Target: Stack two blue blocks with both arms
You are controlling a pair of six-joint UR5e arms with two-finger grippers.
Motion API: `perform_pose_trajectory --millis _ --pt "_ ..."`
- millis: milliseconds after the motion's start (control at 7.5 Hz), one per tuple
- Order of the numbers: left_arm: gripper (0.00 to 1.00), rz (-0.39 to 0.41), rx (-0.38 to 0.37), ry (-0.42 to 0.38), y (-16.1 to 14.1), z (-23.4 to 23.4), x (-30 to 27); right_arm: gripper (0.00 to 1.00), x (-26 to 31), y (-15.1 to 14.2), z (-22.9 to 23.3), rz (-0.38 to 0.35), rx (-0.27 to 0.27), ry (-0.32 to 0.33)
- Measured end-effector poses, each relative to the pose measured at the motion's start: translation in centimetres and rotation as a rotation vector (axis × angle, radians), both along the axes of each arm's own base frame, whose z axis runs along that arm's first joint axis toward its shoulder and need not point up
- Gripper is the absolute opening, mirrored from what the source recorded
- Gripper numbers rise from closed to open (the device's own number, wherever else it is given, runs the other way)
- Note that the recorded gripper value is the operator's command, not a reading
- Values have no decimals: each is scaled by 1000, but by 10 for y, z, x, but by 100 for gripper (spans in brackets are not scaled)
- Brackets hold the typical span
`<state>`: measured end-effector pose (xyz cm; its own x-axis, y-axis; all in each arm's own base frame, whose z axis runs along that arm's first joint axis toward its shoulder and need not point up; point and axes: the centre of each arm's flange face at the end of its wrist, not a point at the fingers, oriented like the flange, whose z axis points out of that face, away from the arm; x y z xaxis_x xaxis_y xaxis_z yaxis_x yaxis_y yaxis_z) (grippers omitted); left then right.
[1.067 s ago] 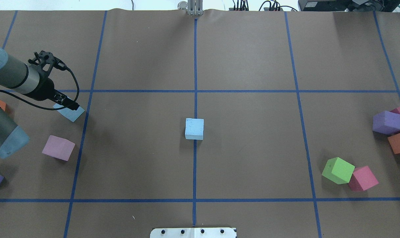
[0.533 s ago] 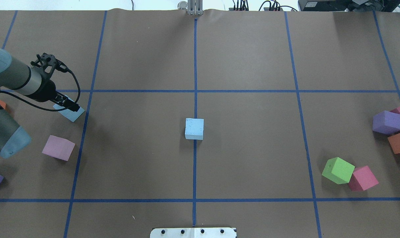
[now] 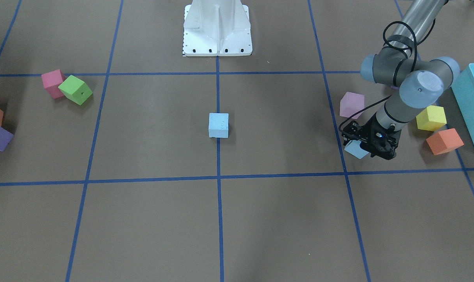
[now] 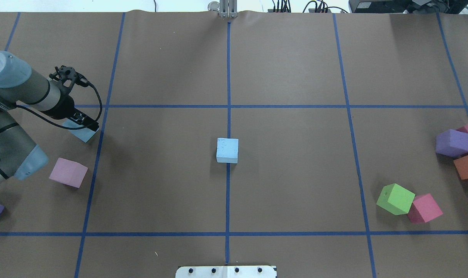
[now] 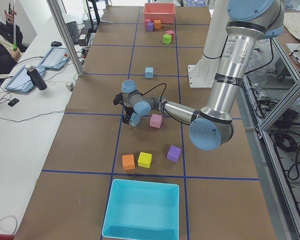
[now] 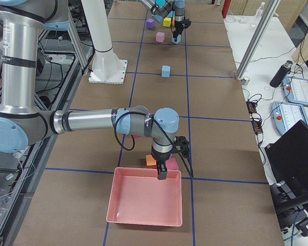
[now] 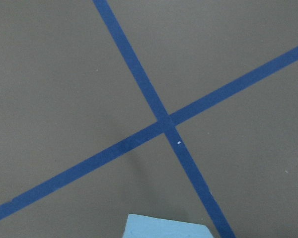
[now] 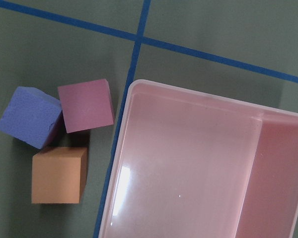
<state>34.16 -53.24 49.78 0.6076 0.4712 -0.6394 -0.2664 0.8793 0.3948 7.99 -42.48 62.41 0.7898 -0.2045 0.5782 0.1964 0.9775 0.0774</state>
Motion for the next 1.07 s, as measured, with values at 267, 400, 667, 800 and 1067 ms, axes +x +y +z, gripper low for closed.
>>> perform_pose_trajectory --millis 267,400,667,800,1067 --pt "61 4 -4 0 1 1 2 100 0 0 0 0 -1 0" --pt "41 5 -4 1 2 1 2 100 0 0 1 0 -2 -1" --pt "22 17 -5 18 4 -7 3 100 0 0 0 1 -2 -1" --pt "22 34 -17 44 6 -19 5 100 0 0 0 1 -3 -2" --pt "23 -16 -83 104 -1 -68 17 100 0 0 1 2 -4 -4"
